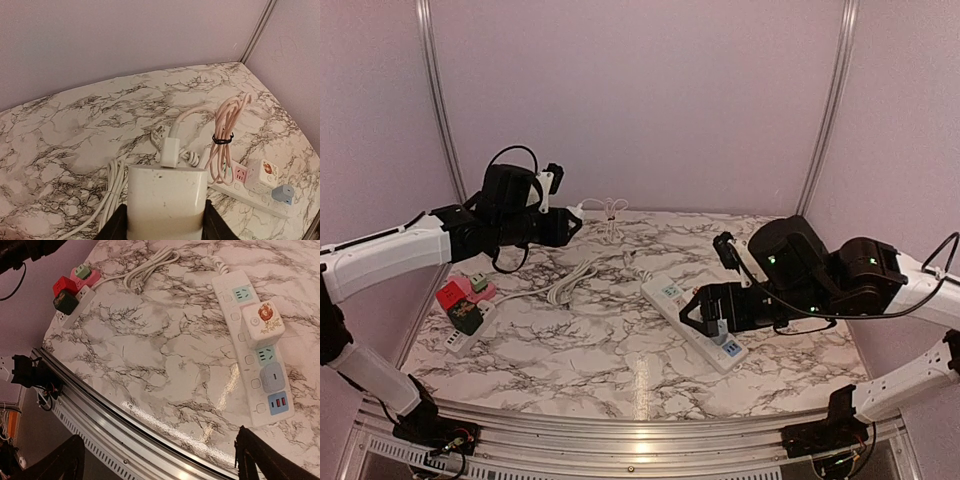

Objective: Insert the plug
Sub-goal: Pass from the left arm to the right

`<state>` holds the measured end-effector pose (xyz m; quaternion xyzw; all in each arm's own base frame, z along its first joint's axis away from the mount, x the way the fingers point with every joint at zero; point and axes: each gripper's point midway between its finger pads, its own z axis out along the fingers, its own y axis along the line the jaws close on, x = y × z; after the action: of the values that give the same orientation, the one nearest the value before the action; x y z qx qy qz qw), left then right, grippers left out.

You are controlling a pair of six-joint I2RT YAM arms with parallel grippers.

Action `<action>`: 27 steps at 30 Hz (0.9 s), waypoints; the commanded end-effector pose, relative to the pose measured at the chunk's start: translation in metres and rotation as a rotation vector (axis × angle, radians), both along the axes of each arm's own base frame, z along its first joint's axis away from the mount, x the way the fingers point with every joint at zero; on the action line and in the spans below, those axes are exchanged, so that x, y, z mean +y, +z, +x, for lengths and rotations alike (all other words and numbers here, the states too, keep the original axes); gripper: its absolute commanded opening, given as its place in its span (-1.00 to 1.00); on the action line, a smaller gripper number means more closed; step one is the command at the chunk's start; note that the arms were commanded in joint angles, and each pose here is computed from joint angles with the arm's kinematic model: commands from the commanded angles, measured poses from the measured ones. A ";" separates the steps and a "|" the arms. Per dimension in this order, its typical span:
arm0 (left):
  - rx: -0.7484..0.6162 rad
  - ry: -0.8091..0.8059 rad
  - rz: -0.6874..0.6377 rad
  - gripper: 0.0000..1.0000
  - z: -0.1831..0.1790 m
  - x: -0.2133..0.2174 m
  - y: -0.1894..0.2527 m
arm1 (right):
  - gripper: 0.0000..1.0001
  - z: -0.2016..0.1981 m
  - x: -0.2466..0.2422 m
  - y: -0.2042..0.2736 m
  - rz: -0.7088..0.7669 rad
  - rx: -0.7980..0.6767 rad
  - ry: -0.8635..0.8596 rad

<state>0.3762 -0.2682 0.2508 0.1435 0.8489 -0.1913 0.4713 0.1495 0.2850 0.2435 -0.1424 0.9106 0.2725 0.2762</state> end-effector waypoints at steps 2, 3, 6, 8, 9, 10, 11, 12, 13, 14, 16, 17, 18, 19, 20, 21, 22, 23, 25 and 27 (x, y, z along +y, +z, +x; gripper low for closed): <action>-0.091 -0.123 -0.034 -0.67 -0.054 -0.013 0.029 | 0.97 -0.002 0.016 0.041 0.088 -0.075 0.067; -0.092 -0.146 -0.042 -0.67 -0.063 -0.015 0.029 | 0.97 -0.004 0.020 0.044 0.107 -0.079 0.087; -0.080 -0.204 -0.079 -0.67 -0.087 -0.018 0.027 | 0.95 -0.013 0.035 0.045 0.154 -0.076 0.156; -0.061 -0.245 -0.121 -0.67 -0.102 -0.021 0.025 | 0.86 -0.018 0.046 0.045 0.181 -0.071 0.195; -0.052 -0.259 -0.143 -0.66 -0.108 -0.022 0.025 | 0.84 -0.019 0.051 0.044 0.190 -0.068 0.207; -0.047 -0.270 -0.161 -0.66 -0.114 -0.022 0.024 | 0.83 -0.019 0.056 0.044 0.198 -0.065 0.212; -0.048 -0.281 -0.174 -0.66 -0.120 -0.023 0.025 | 0.82 -0.020 0.061 0.045 0.207 -0.060 0.217; -0.051 -0.292 -0.172 -0.67 -0.126 -0.024 0.023 | 0.80 -0.020 0.066 0.047 0.218 -0.056 0.221; -0.063 -0.286 -0.159 -0.67 -0.130 -0.022 0.021 | 0.78 -0.020 0.071 0.049 0.229 -0.048 0.223; -0.090 -0.292 -0.148 -0.66 -0.135 -0.022 0.024 | 0.77 -0.018 0.076 0.052 0.241 -0.044 0.220; -0.143 -0.290 -0.106 -0.66 -0.142 -0.021 0.020 | 0.71 -0.024 0.089 0.061 0.292 -0.011 0.255; -0.168 -0.291 -0.087 -0.66 -0.146 -0.020 0.019 | 0.68 -0.027 0.096 0.065 0.320 0.006 0.270; -0.198 -0.295 -0.090 -0.66 -0.149 -0.021 0.022 | 0.66 -0.030 0.103 0.070 0.352 0.018 0.287; -0.219 -0.307 -0.100 -0.66 -0.154 -0.022 0.023 | 0.64 -0.032 0.110 0.074 0.381 0.032 0.302; -0.235 -0.316 -0.112 -0.66 -0.158 -0.023 0.024 | 0.62 -0.034 0.116 0.076 0.405 0.043 0.314; -0.253 -0.329 -0.125 -0.66 -0.163 -0.025 0.026 | 0.58 -0.036 0.122 0.079 0.423 0.054 0.326; -0.268 -0.344 -0.136 -0.66 -0.167 -0.027 0.027 | 0.55 -0.037 0.127 0.080 0.432 0.063 0.331; -0.282 -0.356 -0.144 -0.66 -0.172 -0.029 0.028 | 0.54 -0.037 0.132 0.080 0.432 0.069 0.332; -0.310 -0.383 -0.147 -0.66 -0.181 -0.034 0.029 | 0.51 -0.035 0.140 0.080 0.423 0.076 0.324; -0.325 -0.412 -0.133 -0.66 -0.192 -0.040 0.028 | 0.51 -0.031 0.146 0.080 0.420 0.079 0.309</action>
<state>0.1951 -0.2993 0.2495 0.3035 0.7472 -0.2984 0.5105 0.1201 0.4100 0.2906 -0.2164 0.8356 0.4567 0.2154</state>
